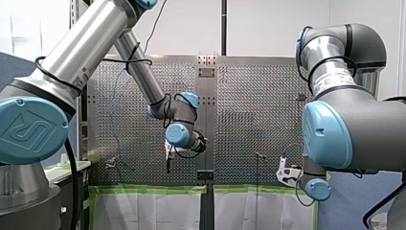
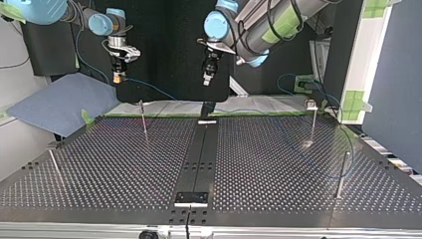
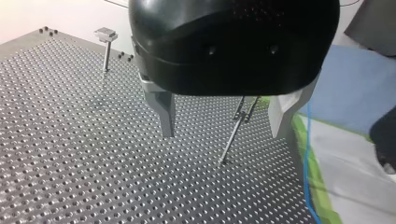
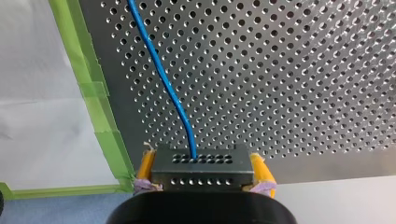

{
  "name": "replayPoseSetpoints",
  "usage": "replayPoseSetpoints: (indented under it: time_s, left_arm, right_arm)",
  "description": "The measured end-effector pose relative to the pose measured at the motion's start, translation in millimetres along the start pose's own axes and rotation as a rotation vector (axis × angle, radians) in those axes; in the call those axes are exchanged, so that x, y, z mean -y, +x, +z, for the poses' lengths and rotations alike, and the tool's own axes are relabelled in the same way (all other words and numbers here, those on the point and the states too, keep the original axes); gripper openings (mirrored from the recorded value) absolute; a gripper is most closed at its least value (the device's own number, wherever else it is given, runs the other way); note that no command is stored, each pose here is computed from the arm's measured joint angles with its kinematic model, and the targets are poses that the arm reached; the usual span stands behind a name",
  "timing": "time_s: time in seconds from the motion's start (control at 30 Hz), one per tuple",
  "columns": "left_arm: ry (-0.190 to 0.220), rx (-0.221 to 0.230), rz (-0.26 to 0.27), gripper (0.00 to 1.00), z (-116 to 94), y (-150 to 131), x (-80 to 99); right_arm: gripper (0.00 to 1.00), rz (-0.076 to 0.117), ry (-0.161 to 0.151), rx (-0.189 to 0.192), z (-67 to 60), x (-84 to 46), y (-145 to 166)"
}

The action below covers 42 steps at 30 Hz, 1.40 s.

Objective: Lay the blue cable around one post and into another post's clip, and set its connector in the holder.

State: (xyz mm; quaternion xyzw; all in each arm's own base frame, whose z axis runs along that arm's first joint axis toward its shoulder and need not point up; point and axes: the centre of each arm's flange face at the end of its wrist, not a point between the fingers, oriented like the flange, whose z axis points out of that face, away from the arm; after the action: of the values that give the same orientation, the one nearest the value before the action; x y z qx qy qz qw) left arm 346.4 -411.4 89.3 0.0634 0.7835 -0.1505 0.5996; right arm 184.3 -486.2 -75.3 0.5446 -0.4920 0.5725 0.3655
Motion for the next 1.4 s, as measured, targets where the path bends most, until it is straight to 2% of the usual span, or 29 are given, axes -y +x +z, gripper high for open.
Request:
replayPoseSetpoints:
  time_s: [0.2, 0.47, 0.77, 1.0, 1.17, 1.4]
  left_arm:
    - [0.011, 0.042, -0.018, 1.0, 21, 5, 7.7]
    - [-0.005, 0.086, -0.031, 1.0, 45, 20, 7.6]
    - [0.033, 0.155, -0.059, 1.0, 78, 33, 24.4]
    - [0.051, 0.206, -0.106, 1.0, 107, 44, 31.5]
    - [0.041, 0.211, -0.106, 1.0, 124, 56, 30.2]
    - [0.023, 0.184, -0.081, 1.0, 136, 84, 21.9]
  right_arm:
    - [0.0, -0.004, 0.01, 0.0, -0.4, 1.5, 0]
    - [0.0, -0.012, 0.021, 0.001, -0.4, 2.7, 0]
    - [0.0, -0.008, 0.022, 0.0, -0.2, 2.8, 0]
    - [0.0, -0.003, 0.022, -0.005, 0.2, 2.8, 1]
    - [0.0, 0.001, 0.021, -0.012, 1.2, 2.4, 2]
    - [0.0, 0.001, 0.02, -0.014, 1.6, 2.2, 2]
